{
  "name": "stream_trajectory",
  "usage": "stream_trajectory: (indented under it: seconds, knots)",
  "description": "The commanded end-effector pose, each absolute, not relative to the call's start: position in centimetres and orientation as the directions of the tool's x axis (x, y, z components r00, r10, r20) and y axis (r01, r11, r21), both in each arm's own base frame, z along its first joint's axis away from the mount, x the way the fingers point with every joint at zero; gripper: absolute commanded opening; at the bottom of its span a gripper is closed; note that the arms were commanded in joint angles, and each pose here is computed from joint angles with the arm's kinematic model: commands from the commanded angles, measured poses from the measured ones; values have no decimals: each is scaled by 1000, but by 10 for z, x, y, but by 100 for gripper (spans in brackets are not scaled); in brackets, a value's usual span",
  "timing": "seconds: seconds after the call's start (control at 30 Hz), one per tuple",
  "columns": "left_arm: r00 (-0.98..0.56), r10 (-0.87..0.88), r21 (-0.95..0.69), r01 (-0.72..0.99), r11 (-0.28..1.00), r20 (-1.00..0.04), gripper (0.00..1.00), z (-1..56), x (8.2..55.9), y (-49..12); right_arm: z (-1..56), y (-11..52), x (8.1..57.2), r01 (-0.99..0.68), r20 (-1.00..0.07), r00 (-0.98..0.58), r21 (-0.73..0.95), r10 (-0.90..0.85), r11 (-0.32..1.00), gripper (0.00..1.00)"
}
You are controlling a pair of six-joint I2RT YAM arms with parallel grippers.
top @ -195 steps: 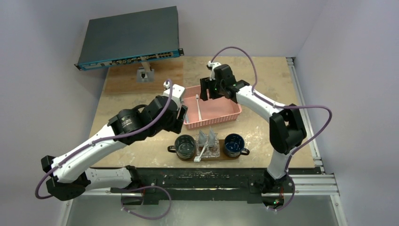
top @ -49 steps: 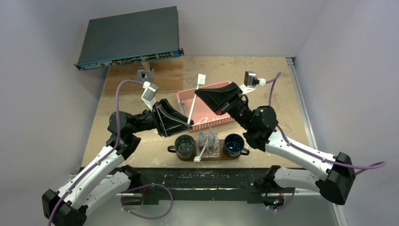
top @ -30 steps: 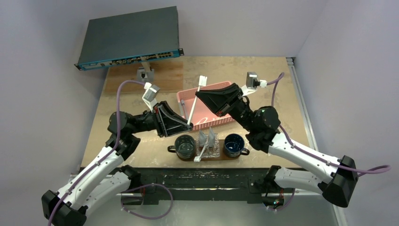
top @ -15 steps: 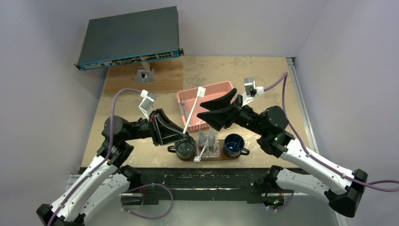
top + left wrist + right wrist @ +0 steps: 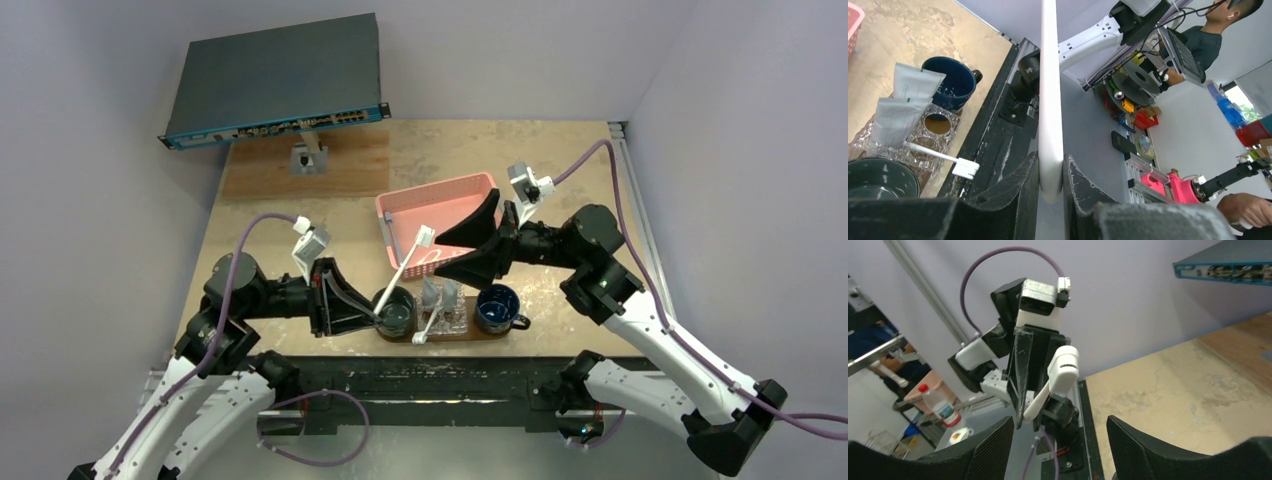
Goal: Prepare toiletry sets of a toothbrush and toothpaste on the tray
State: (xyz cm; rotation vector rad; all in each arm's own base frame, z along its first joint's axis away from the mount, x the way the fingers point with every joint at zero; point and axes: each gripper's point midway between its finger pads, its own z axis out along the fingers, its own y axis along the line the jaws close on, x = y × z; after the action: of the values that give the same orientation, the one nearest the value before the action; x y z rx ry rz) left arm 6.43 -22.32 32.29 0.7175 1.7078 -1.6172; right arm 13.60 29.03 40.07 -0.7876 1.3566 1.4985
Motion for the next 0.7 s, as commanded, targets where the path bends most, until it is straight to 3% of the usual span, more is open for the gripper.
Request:
stream_trajectory:
  seconds: [0.0, 0.67]
  knots:
    - [-603, 13, -600, 796, 81, -798, 0, 318, 48, -214, 402, 287, 114, -941, -930, -340, 336, 140, -48, 71]
    - [-590, 157, -593, 805, 32, -792, 0, 298, 25, -205, 384, 297, 104, -907, -918, -396, 385, 35, -168, 71]
